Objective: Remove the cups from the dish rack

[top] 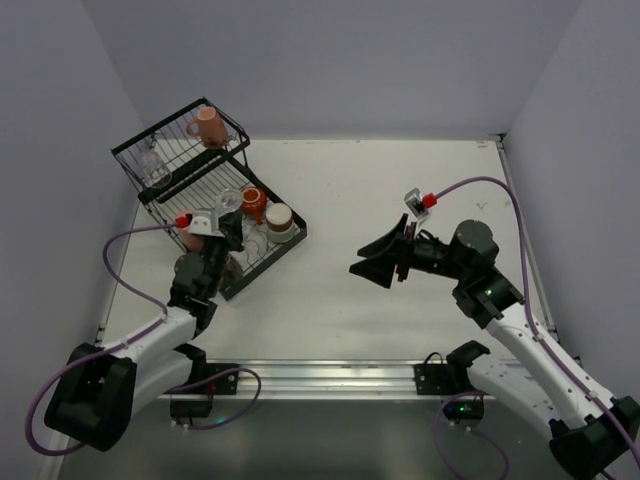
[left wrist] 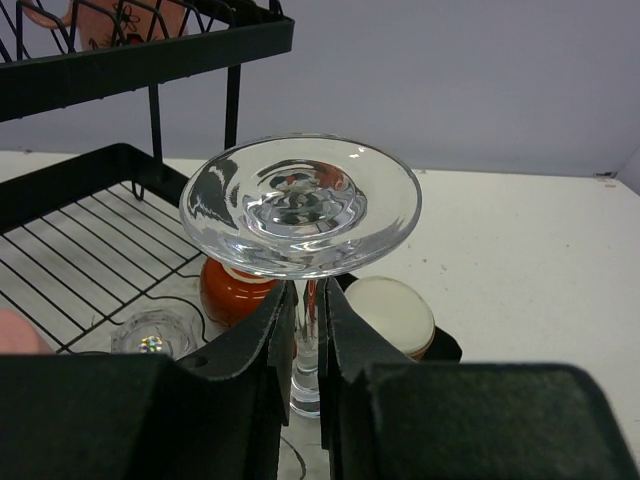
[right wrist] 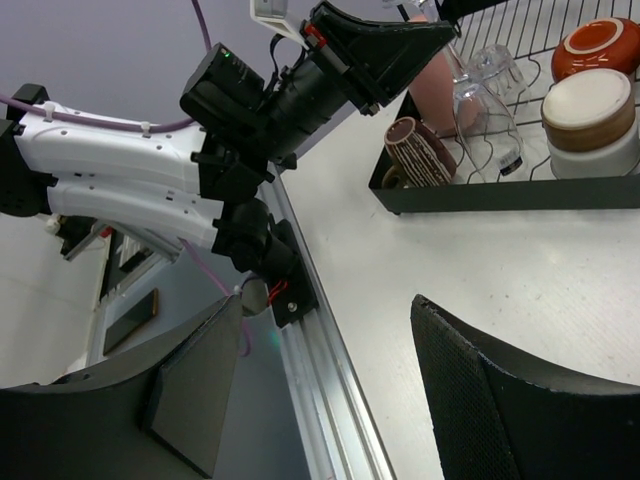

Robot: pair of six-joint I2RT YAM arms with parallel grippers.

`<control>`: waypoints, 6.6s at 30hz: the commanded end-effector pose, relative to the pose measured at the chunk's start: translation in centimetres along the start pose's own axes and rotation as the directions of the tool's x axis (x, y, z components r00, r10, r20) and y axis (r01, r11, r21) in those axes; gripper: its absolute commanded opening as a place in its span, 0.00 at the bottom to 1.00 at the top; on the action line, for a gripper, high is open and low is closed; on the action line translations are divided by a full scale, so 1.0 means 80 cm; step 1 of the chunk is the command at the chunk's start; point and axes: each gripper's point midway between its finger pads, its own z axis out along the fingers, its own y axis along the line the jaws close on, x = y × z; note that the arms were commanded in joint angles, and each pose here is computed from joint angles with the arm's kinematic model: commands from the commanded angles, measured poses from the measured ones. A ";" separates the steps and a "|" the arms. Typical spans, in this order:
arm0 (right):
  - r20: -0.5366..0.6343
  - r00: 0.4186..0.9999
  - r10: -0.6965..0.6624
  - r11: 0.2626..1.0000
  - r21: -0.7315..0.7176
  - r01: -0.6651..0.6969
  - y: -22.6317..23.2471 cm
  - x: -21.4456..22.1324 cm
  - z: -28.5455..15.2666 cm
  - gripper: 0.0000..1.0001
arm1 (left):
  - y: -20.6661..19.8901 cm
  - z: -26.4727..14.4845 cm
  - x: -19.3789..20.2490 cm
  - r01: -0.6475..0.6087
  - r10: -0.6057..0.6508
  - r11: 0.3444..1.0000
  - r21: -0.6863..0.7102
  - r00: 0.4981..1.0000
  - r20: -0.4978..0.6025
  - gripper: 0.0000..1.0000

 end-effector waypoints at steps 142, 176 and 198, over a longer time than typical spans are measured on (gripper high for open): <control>0.523 0.782 0.340 0.850 -0.527 -0.017 0.114 -0.154 0.010 0.00 | -0.162 -0.106 -0.190 0.584 -0.653 0.549 0.598 0.746 -0.130 1.00; -0.069 0.998 -0.011 0.668 0.742 0.059 -0.139 -0.154 -0.033 0.00 | -0.137 -0.112 -0.119 0.219 -0.069 0.863 0.455 0.944 -0.323 1.00; -0.334 0.919 0.209 0.470 0.859 0.206 -0.258 -0.172 -0.016 0.00 | -0.160 -0.131 -0.085 0.142 0.074 0.838 0.527 0.927 -0.367 1.00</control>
